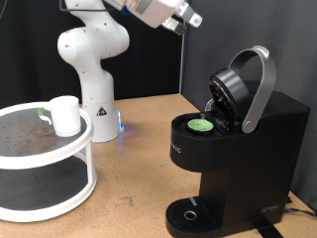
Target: Make a cup of coffee with the keurig machine
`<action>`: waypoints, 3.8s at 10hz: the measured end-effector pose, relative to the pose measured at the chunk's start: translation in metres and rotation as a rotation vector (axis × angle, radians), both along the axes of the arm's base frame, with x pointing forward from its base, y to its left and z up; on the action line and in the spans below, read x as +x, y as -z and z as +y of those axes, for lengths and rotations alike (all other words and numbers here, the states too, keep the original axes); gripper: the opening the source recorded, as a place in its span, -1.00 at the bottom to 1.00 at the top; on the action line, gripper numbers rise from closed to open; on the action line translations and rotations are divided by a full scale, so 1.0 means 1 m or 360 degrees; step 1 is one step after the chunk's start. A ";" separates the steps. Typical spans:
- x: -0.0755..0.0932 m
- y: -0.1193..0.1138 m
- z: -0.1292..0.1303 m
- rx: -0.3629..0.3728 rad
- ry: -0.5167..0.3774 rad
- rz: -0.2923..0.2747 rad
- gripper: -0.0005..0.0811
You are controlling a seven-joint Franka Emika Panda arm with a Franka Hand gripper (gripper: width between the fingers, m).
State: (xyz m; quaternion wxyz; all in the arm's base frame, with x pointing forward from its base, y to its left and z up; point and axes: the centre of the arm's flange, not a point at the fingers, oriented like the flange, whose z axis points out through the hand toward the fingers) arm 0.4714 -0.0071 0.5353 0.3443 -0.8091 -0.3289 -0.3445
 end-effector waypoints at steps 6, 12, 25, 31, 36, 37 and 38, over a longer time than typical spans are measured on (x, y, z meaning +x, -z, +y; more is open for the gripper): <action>0.012 -0.020 0.022 0.0029 0.0003 0.0071 0.99; 0.032 -0.020 0.114 -0.0117 -0.0102 0.0184 0.99; 0.043 0.025 0.183 -0.0273 -0.0111 0.0318 -0.98; 0.035 0.019 0.146 -0.0262 -0.0226 0.0302 -0.98; 0.033 0.011 0.106 -0.0542 -0.0111 0.0337 -0.98; 0.033 0.013 0.097 -0.0578 -0.0096 0.0339 -0.98; 0.034 0.017 0.087 -0.0624 -0.0084 0.0344 -0.98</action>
